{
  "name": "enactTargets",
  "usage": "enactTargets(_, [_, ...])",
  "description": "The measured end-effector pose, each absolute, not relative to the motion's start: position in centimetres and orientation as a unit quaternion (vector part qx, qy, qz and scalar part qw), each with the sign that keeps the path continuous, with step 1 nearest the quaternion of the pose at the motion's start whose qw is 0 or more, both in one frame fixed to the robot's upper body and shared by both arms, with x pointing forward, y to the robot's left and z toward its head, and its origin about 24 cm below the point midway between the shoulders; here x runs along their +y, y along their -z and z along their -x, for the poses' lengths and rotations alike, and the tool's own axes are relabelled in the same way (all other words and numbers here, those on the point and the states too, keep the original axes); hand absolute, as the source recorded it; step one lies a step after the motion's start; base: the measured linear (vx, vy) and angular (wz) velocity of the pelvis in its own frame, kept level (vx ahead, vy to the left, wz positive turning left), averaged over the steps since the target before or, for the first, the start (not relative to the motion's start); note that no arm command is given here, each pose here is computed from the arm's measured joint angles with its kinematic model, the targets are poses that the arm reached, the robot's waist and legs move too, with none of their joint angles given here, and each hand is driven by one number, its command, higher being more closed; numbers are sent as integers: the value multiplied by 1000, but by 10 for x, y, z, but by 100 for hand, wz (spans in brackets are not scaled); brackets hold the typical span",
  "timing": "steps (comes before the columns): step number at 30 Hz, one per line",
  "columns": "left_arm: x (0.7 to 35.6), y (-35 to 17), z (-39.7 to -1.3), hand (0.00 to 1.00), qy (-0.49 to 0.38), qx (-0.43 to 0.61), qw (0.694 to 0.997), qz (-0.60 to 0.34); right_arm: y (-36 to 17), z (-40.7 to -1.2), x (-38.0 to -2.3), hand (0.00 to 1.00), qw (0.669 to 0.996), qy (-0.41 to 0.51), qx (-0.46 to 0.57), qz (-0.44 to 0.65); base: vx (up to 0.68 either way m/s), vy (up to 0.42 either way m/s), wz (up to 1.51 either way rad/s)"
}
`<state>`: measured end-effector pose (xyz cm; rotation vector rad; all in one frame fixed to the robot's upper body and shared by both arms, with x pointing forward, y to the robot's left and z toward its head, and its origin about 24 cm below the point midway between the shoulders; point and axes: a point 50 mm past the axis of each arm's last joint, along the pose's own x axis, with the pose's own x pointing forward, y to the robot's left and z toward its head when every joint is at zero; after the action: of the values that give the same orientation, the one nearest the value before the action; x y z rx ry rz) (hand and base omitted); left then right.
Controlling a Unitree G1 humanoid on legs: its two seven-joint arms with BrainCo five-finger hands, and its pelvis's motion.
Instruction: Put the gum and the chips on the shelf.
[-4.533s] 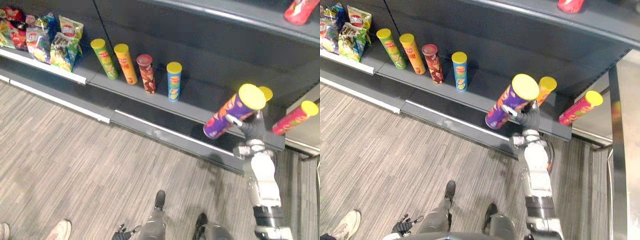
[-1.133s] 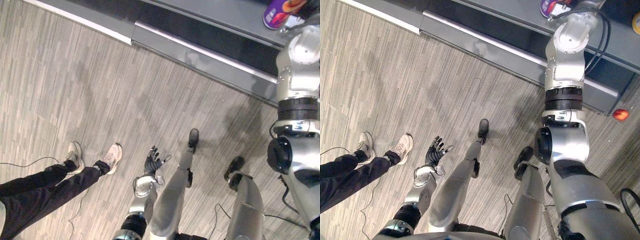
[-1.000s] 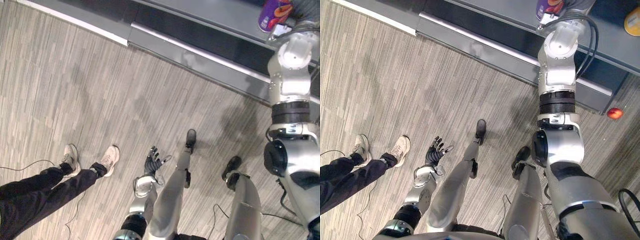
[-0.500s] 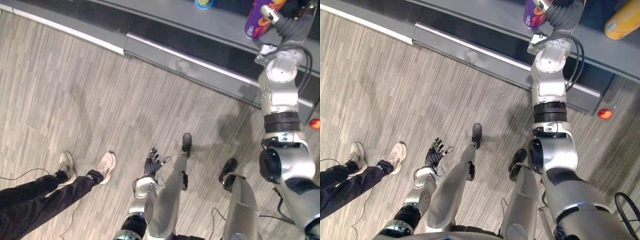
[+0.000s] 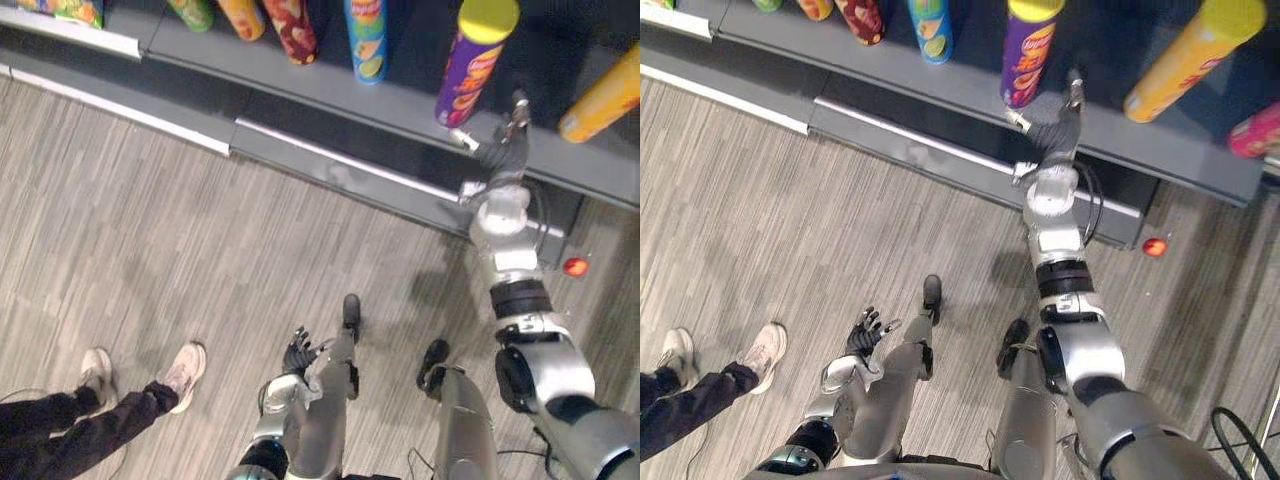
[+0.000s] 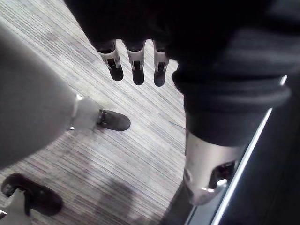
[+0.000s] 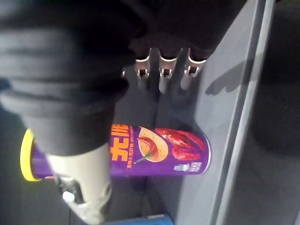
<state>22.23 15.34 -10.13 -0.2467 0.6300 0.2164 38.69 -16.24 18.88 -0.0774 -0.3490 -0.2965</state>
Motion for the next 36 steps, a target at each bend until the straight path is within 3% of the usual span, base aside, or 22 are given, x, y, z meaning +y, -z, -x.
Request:
enactTargets(4, [176,118,-204,0,-118,361,923,67,-118,-368,-143,0,990,89,-87,65,40,-60,-39])
enactTargets(7, [182,128,-191,0,-119,398,909,45,-52,-338,-148,0,995,67,9,74,74,-8,-16])
enactTargets(16, [199,156,-121,0,-136,499,856,2,74,-221,-173,0,968,31,241,66,81,26,-15])
enactTargets(23, [205,161,-99,0,-154,517,842,23,141,-122,-187,0,901,55,429,18,31,4,2])
enactTargets(27, [207,164,-88,0,-163,524,835,42,155,-98,-198,0,870,124,476,-30,15,8,-14])
enactTargets(30, [210,165,-79,0,-185,528,826,64,164,-73,-210,0,834,198,510,-73,27,10,5])
enactTargets(32, [210,167,-72,0,-216,530,815,95,170,-48,-212,0,792,258,540,-118,48,15,11])
enactTargets(36, [210,168,-69,0,-233,530,808,111,174,-21,-211,0,750,305,565,-156,55,9,13])
